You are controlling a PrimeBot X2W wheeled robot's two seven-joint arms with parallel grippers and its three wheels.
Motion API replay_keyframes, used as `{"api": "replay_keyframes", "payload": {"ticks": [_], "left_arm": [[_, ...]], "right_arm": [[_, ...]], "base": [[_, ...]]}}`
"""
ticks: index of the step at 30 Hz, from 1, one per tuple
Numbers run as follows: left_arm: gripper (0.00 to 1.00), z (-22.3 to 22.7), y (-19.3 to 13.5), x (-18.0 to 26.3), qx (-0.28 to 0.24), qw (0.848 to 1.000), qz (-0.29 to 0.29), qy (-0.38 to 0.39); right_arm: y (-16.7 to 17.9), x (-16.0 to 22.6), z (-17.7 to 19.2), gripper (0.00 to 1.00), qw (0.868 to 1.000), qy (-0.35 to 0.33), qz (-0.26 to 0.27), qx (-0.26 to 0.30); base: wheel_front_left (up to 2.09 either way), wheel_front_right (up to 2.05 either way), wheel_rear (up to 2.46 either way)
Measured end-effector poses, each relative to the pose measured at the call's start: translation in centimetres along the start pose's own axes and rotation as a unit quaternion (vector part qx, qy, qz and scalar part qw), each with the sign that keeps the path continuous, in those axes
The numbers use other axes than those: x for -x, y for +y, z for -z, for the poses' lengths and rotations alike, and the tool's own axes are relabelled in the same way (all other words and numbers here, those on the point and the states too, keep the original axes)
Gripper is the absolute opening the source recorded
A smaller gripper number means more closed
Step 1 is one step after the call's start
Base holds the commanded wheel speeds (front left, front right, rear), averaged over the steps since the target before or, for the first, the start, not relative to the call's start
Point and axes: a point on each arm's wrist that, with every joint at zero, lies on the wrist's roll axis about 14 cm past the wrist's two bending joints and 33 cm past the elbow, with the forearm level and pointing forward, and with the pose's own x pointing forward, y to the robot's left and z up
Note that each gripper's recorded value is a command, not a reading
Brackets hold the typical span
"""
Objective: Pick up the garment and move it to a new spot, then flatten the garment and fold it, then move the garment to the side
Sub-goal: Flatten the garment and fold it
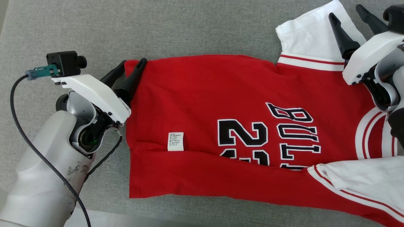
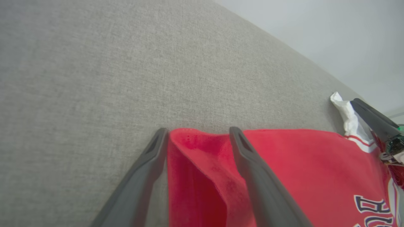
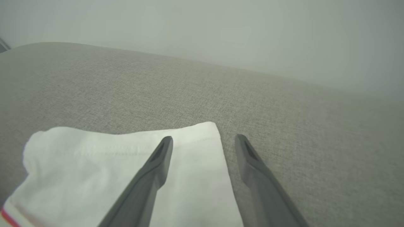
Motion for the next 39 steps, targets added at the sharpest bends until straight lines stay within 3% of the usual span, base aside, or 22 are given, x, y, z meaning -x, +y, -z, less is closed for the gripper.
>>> {"api": "replay_keyframes", "payload": {"ticks": [4, 7, 12, 15, 17, 18, 19, 20, 29, 39], "left_arm": [[1.0, 0.1, 0.0, 0.2, 0.005, 1.0, 0.001, 0.004], [0.85, 0.3, 0.0, 0.2, 0.008, 1.0, 0.005, 0.009], [0.47, 0.2, -0.4, -0.1, 0.014, 1.0, 0.011, 0.009], [0.4, 0.3, -0.6, -0.1, 0.015, 1.0, 0.014, 0.01], [0.29, 0.3, -0.6, -0.2, 0.018, 1.0, 0.015, 0.011], [0.11, 0.3, -0.7, -0.3, 0.018, 1.0, 0.015, 0.011], [0.0, 0.2, -0.8, -0.4, 0.018, 1.0, 0.015, 0.009], [0.0, 0.1, -0.9, -0.6, 0.019, 1.0, 0.017, 0.006], [0.0, 0.2, -1.4, -1.0, 0.03, 0.999, 0.024, -0.003], [0.0, -0.6, -2.6, -0.8, 0.035, 0.998, 0.04, -0.027]], "right_arm": [[0.0, -0.8, 0.4, 1.0, 1.0, 0.012, -0.002, -0.007], [0.0, -1.5, 1.0, 1.0, 0.999, 0.029, -0.004, -0.013], [0.1, -2.1, 1.1, 1.0, 0.999, 0.04, -0.007, -0.019], [0.2, -2.3, 1.1, 1.0, 0.999, 0.044, -0.008, -0.022], [0.2, -2.4, 1.0, 0.65, 0.999, 0.044, -0.009, -0.029], [0.3, -2.4, 1.1, 0.44, 0.999, 0.046, -0.011, -0.026], [0.3, -2.5, 1.1, 0.25, 0.998, 0.047, -0.012, -0.027], [0.4, -2.5, 1.0, 0.0, 0.998, 0.046, -0.014, -0.028], [0.5, -2.4, 0.7, 0.0, 0.998, 0.036, -0.017, -0.043], [0.0, -1.0, -2.1, 0.0, 0.998, -0.012, -0.02, -0.052]], "base": [[0.0, 0.0, 0.0], [0.0, 0.0, 0.0], [0.0, 0.0, 0.0], [0.0, 0.0, 0.0], [0.0, 0.0, 0.0], [0.0, 0.0, 0.0], [0.0, 0.0, 0.0], [0.0, 0.0, 0.0], [0.0, 0.0, 0.0], [0.0, 0.0, 0.0]]}}
